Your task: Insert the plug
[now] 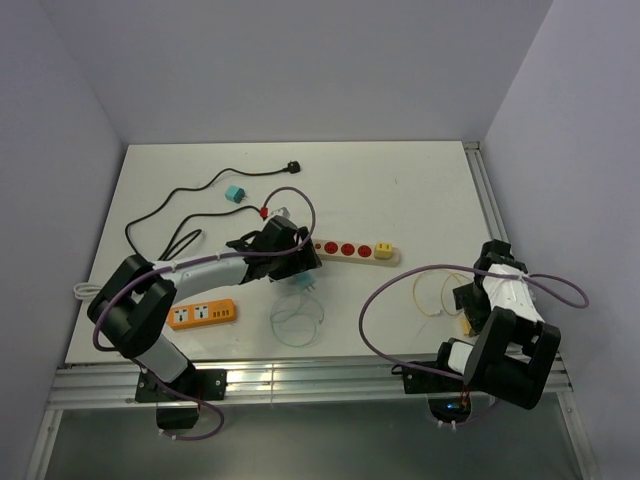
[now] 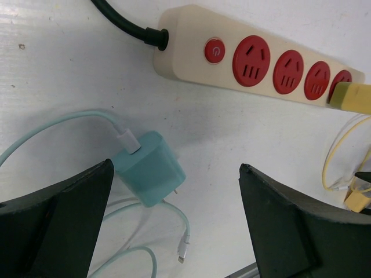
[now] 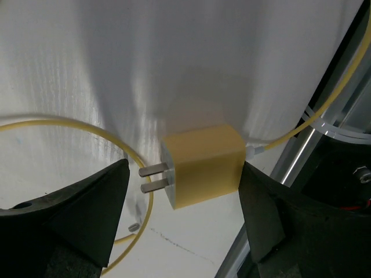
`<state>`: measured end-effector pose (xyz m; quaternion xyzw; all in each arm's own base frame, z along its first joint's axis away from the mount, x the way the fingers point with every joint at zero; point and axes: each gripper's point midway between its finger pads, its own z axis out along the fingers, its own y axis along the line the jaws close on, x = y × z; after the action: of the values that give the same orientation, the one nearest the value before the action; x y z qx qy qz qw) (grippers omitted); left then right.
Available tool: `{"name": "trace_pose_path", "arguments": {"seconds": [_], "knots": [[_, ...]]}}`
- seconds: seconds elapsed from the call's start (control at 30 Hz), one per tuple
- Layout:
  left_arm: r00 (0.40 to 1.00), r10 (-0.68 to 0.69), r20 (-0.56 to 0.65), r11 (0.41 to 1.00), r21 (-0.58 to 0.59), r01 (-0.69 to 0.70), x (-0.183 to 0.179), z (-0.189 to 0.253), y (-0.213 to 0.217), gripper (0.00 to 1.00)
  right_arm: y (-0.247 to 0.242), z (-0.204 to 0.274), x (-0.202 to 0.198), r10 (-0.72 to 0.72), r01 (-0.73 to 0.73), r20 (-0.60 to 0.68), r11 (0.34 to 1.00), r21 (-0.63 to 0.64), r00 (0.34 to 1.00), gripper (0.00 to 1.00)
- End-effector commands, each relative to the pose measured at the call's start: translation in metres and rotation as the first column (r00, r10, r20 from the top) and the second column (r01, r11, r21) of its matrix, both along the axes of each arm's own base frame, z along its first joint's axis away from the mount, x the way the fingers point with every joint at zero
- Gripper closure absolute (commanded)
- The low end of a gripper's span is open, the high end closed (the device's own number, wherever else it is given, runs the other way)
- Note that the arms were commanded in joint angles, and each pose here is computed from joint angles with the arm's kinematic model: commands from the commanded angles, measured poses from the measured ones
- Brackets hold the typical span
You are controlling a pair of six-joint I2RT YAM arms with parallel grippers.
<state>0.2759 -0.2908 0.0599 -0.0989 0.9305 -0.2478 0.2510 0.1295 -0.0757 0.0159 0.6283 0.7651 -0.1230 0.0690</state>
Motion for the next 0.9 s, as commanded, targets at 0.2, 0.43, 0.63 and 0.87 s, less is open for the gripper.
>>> {"name": "trace_pose_path", "arguments": {"seconds": [0.2,0.43,0.63,0.87], "knots": [[0.997,0.025,0.070,0.999,-0.031,-0.023,0.004,0.028,0.003,0.07,0.007,-0.014,0.032,0.160,-0.158,0.033,0.987,-0.037,0.987,0.35],[0.991,-0.009,0.130,0.999,-0.029,0.013,-0.002,0.042,0.011,0.09,0.023,-0.003,0.060,0.333,-0.327,0.107,0.942,-0.072,0.937,0.73],[0.977,-0.076,0.202,0.995,-0.052,0.088,-0.013,0.067,0.014,0.11,0.047,0.009,0.082,0.448,-0.444,0.248,0.893,-0.074,0.859,0.96],[0.945,-0.200,0.259,0.960,-0.143,0.242,-0.033,0.104,-0.002,0.12,0.077,0.063,0.115,0.622,-0.599,0.431,0.773,-0.208,0.654,1.00]]}}
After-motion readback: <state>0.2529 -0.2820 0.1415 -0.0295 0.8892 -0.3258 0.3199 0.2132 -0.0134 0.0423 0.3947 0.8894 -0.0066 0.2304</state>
